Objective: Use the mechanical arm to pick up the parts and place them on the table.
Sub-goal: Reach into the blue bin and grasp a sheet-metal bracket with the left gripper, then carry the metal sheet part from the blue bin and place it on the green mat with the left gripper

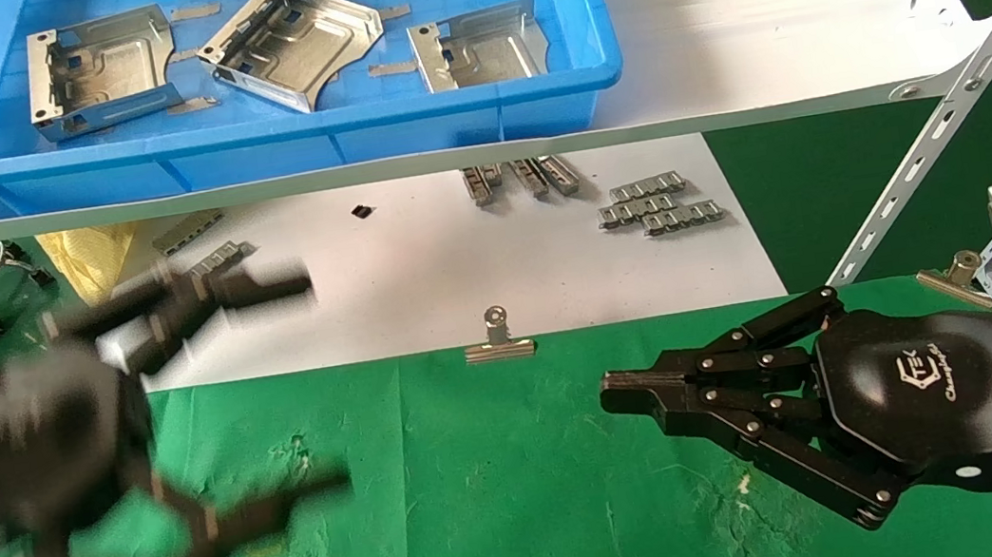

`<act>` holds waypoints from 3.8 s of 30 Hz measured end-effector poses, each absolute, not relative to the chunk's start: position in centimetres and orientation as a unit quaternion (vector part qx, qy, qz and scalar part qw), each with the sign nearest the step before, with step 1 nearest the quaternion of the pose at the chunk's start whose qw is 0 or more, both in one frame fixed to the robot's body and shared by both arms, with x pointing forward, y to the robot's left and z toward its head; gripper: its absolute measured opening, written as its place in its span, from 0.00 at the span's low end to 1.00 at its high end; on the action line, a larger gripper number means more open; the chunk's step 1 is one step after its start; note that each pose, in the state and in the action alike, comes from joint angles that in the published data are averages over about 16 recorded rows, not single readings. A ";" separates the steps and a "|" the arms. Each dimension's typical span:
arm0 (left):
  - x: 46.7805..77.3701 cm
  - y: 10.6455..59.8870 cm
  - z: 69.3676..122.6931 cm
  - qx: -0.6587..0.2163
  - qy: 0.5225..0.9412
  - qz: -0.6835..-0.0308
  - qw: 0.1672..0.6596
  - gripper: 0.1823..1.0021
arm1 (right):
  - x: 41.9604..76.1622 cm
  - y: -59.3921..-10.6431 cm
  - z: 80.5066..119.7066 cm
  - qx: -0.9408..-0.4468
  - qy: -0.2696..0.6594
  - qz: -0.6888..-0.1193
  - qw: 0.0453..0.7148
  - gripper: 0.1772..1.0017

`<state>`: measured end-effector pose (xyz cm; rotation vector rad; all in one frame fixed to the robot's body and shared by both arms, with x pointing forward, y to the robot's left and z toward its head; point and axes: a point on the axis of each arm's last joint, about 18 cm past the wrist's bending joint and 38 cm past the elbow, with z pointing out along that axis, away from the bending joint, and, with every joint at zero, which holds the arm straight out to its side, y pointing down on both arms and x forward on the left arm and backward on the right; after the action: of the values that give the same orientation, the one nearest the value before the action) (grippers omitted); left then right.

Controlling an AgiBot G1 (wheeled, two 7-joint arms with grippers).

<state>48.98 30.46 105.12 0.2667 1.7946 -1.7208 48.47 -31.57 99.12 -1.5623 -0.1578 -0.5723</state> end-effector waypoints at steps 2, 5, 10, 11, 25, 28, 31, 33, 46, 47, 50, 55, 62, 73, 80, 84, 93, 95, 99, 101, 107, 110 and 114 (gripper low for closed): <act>49.8 30.5 106.8 0.096 0.676 -0.649 0.336 1.00 | 48.5 -31.6 99.1 -0.693 -0.070 -0.254 0.671 0.05; 51.6 30.5 109.3 0.081 0.672 -0.639 0.366 1.00 | 48.5 -31.6 99.1 -0.693 -0.070 -0.254 0.671 0.03; 55.3 29.9 113.1 0.049 0.672 -0.620 0.403 1.00 | 48.5 -31.6 99.1 -0.693 -0.070 -0.254 0.671 0.02; 56.1 29.8 113.8 0.042 0.672 -0.615 0.410 1.00 | 48.5 -31.6 99.1 -0.693 -0.070 -0.254 0.671 0.02; 64.3 28.1 119.6 -0.061 0.679 -0.572 0.456 1.00 | 48.5 -31.6 99.1 -0.693 -0.070 -0.254 0.671 0.02; 65.3 28.1 119.9 -0.082 0.679 -0.564 0.462 1.00 | 48.5 -31.6 99.1 -0.693 -0.070 -0.254 0.671 0.02; 66.2 28.3 119.9 -0.099 0.679 -0.557 0.468 1.00 | 48.5 -31.6 99.1 -0.693 -0.070 -0.254 0.671 0.02; 66.6 28.4 119.9 -0.108 0.678 -0.553 0.471 1.00 | 48.5 -31.6 99.1 -0.693 -0.070 -0.254 0.671 0.02; 67.2 29.3 120.8 -0.108 0.651 -0.559 0.502 0.97 | 48.5 -31.6 99.1 -0.693 -0.070 -0.254 0.671 0.02; 67.2 29.4 120.9 -0.108 0.650 -0.557 0.506 0.97 | 48.5 -31.6 99.1 -0.693 -0.070 -0.254 0.671 0.02; 67.3 29.8 121.0 -0.108 0.649 -0.549 0.516 0.96 | 48.5 -31.6 99.1 -0.693 -0.070 -0.254 0.671 0.02; 67.7 30.2 121.1 -0.110 0.653 -0.525 0.534 0.97 | 48.5 -31.6 99.1 -0.693 -0.070 -0.254 0.671 0.02; 68.4 30.7 121.1 -0.124 0.657 -0.498 0.553 0.98 | 48.5 -31.6 99.1 -0.693 -0.070 -0.254 0.671 0.02; 69.4 31.5 121.1 -0.170 0.637 -0.506 0.556 0.90 | 48.5 -31.6 99.1 -0.693 -0.070 -0.254 0.671 0.02; 69.9 31.8 121.0 -0.202 0.625 -0.517 0.549 0.77 | 48.5 -31.6 99.1 -0.693 -0.070 -0.254 0.671 0.02; 70.0 31.8 120.8 -0.214 0.623 -0.521 0.542 0.68 | 48.5 -31.6 99.1 -0.693 -0.070 -0.254 0.671 0.02; 70.0 31.6 120.3 -0.221 0.625 -0.535 0.523 0.41 | 48.5 -31.6 99.1 -0.693 -0.070 -0.254 0.671 0.02; 69.8 31.6 120.4 -0.219 0.625 -0.541 0.519 0.36 | 48.5 -31.6 99.1 -0.693 -0.070 -0.254 0.671 0.02; 69.2 31.5 120.6 -0.206 0.622 -0.558 0.509 0.26 | 48.5 -31.6 99.1 -0.693 -0.070 -0.254 0.671 0.02; 68.7 31.4 120.8 -0.194 0.621 -0.569 0.503 0.22 | 48.5 -31.6 99.1 -0.693 -0.070 -0.254 0.671 0.02; 66.4 31.1 121.7 -0.142 0.622 -0.601 0.481 0.14 | 48.5 -31.6 99.1 -0.693 -0.070 -0.254 0.671 0.02; 65.0 31.0 121.9 -0.109 0.626 -0.613 0.469 0.12 | 48.5 -31.6 99.1 -0.693 -0.070 -0.254 0.671 0.02; 62.9 30.9 121.9 -0.060 0.636 -0.622 0.453 0.11 | 48.5 -31.6 99.1 -0.693 -0.070 -0.254 0.671 0.03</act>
<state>62.95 30.85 121.90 -0.1482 1.5700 -1.5352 48.47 -31.57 99.12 -1.5623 -0.1578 -0.5723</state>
